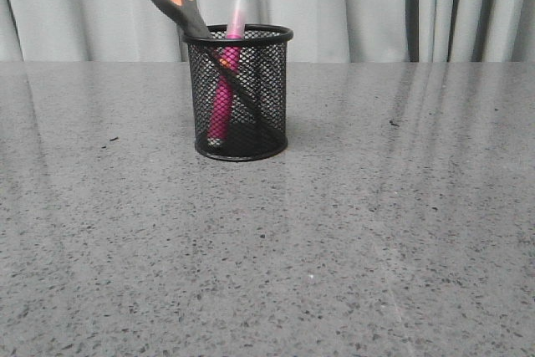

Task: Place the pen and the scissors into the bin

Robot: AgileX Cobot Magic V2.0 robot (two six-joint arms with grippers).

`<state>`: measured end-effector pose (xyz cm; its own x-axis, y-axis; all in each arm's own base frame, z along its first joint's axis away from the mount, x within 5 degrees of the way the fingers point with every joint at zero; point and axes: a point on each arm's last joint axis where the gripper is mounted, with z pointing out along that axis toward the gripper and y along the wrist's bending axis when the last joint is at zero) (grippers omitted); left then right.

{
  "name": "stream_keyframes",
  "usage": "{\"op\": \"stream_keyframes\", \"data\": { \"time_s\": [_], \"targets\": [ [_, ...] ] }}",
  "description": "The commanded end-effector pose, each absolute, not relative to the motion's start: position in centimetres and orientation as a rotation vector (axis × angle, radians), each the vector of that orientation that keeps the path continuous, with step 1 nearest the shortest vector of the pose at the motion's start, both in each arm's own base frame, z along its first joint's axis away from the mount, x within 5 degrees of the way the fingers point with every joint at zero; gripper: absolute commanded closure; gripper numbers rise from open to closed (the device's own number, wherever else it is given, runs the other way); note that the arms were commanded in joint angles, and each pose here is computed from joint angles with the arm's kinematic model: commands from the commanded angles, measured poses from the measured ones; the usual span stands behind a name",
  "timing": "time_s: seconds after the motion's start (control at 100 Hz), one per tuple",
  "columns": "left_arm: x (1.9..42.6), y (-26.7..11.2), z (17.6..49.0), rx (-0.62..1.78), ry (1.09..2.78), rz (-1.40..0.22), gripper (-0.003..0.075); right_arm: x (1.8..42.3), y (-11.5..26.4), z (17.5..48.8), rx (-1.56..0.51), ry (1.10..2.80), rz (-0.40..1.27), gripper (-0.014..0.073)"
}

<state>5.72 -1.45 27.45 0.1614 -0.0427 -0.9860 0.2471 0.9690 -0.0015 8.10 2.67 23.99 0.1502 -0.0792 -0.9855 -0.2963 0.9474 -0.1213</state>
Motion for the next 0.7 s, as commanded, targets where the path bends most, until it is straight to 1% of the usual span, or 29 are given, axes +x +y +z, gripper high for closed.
{"op": "stream_keyframes", "data": {
  "time_s": [0.0,0.69],
  "targets": [
    [5.61,-1.22,28.58,0.138,1.337,-0.21,0.074,7.94,2.58,25.41,-0.297,1.322,0.156,0.0657],
    [5.62,-1.26,28.51,0.142,1.345,-0.212,0.074,7.95,2.58,25.37,-0.298,1.326,0.156,0.0659]
  ]
}}
